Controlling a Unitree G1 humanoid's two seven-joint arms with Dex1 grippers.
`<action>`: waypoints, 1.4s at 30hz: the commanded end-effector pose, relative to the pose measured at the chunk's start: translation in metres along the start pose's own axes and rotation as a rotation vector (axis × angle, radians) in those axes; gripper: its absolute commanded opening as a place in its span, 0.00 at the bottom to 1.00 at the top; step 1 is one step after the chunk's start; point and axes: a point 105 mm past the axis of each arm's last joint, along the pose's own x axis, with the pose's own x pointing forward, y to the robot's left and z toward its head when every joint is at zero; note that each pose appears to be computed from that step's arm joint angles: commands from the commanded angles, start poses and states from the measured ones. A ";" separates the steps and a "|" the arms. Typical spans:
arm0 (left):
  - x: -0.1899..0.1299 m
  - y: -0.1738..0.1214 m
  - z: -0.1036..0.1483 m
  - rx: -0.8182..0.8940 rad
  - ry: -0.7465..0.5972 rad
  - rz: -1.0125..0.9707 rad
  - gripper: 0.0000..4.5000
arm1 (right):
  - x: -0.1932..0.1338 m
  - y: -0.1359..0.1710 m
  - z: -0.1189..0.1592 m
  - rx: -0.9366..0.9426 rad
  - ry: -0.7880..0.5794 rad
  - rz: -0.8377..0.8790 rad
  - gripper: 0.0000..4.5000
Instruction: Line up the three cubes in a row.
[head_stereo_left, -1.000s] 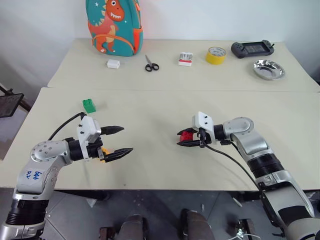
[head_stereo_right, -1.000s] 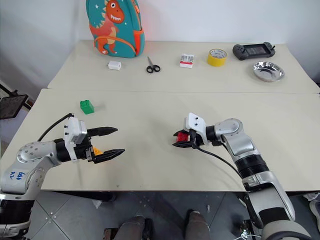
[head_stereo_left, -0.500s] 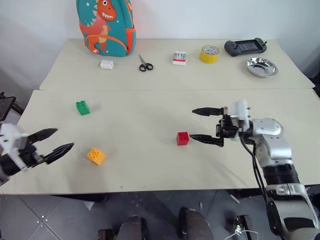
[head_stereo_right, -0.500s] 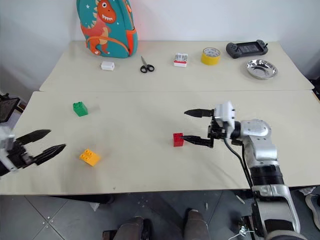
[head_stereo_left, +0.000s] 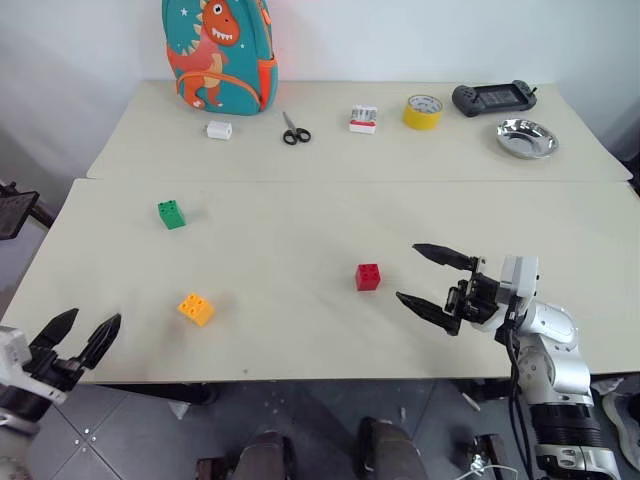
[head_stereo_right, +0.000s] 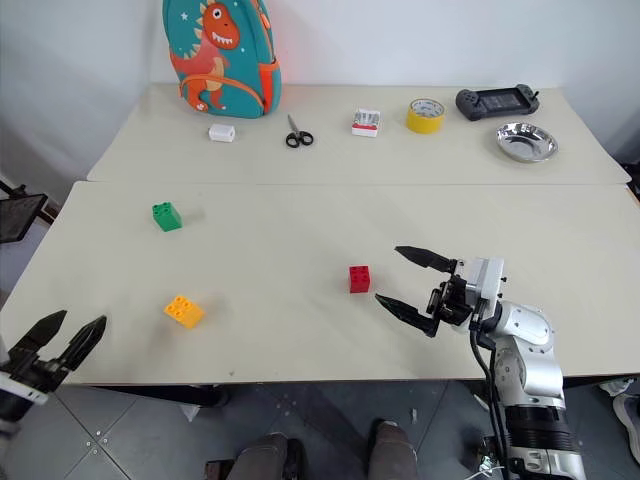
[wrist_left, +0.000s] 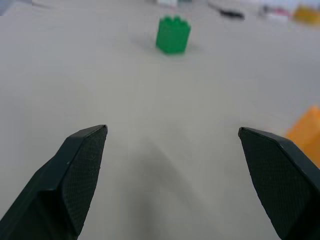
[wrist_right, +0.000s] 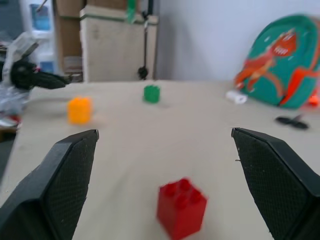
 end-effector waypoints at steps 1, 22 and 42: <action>0.032 -0.021 0.030 0.046 -0.132 0.039 1.00 | -0.005 -0.004 0.009 -0.055 -0.002 -0.040 0.99; 0.207 -0.052 0.031 0.098 0.174 0.274 1.00 | 0.013 0.002 0.017 -0.021 0.005 0.017 0.99; 0.200 -0.082 0.079 0.009 -0.045 -0.242 0.34 | 0.004 -0.006 0.026 -0.085 0.042 -0.021 1.00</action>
